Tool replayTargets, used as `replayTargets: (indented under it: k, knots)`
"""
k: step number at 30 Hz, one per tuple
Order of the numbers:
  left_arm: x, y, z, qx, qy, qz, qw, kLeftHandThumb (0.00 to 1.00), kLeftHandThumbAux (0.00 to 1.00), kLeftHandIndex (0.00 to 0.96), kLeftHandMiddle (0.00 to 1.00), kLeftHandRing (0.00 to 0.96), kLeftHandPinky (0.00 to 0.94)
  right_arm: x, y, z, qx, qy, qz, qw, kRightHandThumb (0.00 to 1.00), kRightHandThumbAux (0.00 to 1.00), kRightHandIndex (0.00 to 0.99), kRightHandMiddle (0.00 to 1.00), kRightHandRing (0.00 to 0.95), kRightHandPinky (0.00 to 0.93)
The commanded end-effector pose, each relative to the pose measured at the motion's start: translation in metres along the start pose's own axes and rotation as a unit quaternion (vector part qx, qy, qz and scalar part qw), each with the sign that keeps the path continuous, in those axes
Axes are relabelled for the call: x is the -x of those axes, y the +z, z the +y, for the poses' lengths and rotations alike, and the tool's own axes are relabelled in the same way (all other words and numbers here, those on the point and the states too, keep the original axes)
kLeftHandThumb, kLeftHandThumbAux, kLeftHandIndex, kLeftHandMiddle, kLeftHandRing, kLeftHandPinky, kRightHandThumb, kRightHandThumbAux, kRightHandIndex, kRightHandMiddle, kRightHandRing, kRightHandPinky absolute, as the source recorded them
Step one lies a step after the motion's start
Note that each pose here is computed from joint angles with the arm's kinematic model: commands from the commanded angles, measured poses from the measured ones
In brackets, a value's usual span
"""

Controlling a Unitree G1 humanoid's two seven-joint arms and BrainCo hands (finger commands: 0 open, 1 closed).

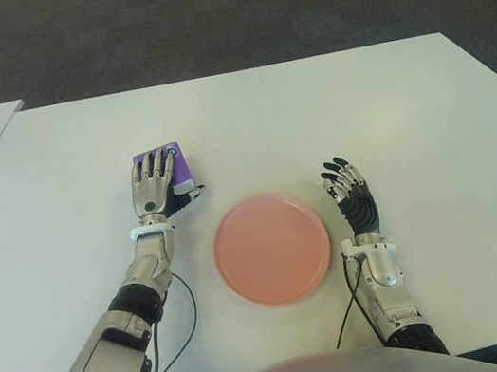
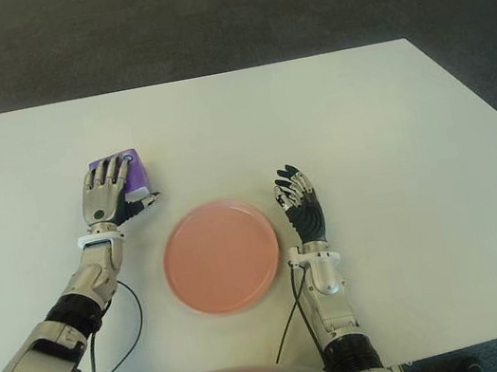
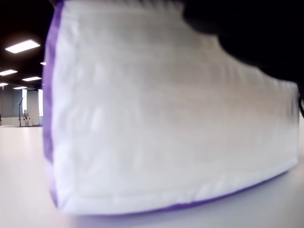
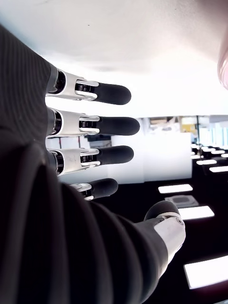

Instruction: Put the tissue paper into the plate.

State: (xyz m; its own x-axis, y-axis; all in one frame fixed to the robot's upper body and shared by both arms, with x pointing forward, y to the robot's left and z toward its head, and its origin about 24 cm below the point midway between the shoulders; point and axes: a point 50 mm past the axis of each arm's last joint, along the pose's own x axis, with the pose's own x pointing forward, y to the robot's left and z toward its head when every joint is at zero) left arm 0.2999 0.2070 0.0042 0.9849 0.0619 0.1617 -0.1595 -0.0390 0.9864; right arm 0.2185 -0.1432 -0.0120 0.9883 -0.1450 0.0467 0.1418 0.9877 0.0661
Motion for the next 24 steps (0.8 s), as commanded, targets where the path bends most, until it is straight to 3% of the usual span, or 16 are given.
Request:
replayTargets:
  k: [1, 19, 24]
  knots:
    - [0.001, 0.001, -0.004, 0.003, -0.006, 0.000, 1.000, 0.259, 0.247, 0.000, 0.000, 0.000, 0.000, 0.027, -0.031, -0.005, -0.009, -0.022, 0.094, 0.995, 0.387, 0.616, 0.155, 0.243, 0.256, 0.278]
    - [-0.015, 0.008, -0.007, 0.003, -0.023, 0.012, 1.000, 0.223, 0.264, 0.016, 0.014, 0.000, 0.009, 0.031, -0.030, -0.004, -0.012, -0.019, 0.087, 0.996, 0.366, 0.617, 0.151, 0.243, 0.249, 0.255]
    - [-0.018, 0.010, -0.012, 0.001, -0.024, 0.023, 0.999, 0.348, 0.331, 0.131, 0.129, 0.094, 0.132, 0.033, -0.028, -0.005, -0.022, -0.022, 0.082, 0.996, 0.355, 0.614, 0.150, 0.243, 0.246, 0.261]
